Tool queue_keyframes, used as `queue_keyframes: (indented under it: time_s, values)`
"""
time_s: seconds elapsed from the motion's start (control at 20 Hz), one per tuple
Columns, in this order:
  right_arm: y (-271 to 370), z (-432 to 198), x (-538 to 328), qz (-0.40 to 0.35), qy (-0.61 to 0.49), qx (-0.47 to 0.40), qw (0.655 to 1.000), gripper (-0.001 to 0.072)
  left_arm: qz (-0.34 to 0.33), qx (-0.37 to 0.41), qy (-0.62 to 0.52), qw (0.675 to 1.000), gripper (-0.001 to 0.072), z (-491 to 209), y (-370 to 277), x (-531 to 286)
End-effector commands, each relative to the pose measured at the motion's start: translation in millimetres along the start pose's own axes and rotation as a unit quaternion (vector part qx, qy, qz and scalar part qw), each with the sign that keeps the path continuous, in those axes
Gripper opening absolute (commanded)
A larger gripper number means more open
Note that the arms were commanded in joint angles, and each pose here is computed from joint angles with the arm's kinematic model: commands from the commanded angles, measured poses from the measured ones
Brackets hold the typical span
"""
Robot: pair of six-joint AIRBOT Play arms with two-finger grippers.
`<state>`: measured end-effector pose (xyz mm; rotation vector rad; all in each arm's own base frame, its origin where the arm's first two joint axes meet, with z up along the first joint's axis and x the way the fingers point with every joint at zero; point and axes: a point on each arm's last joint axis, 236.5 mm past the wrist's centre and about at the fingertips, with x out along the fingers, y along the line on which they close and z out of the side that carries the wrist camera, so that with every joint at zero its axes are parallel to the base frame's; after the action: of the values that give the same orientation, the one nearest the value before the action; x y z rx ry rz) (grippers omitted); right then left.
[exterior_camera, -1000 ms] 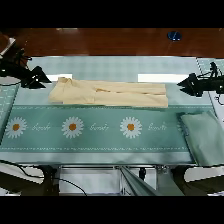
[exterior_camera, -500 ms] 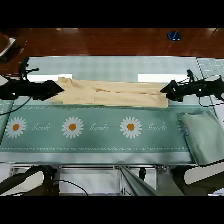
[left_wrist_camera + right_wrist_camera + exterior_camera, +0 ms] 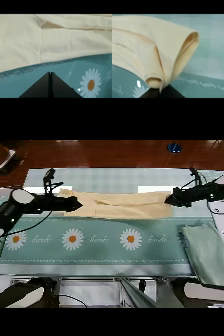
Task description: Fold the shirts.
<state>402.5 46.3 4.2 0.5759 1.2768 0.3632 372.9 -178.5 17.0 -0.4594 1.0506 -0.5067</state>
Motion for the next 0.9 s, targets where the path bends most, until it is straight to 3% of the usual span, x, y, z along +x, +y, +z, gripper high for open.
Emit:
queue_keyframes:
  time_s: [0.0,0.4,0.85]
  values:
    - [26.5,-30.4,-56.0,-0.038,-0.043,-0.063,0.996,0.0019,-0.020,-0.015,-0.028,0.999,0.0027,2.8,-36.2,32.9]
    - [88.5,-103.5,-129.0,-0.035,-0.140,-0.095,0.985,0.0019,-0.092,0.069,0.107,0.988,0.0026,-50.9,-156.7,152.1]
    - [120.5,-103.4,-143.8,0.012,-0.182,-0.101,0.978,0.0020,-0.140,0.115,0.273,0.945,0.0026,-180.7,-251.2,225.4]
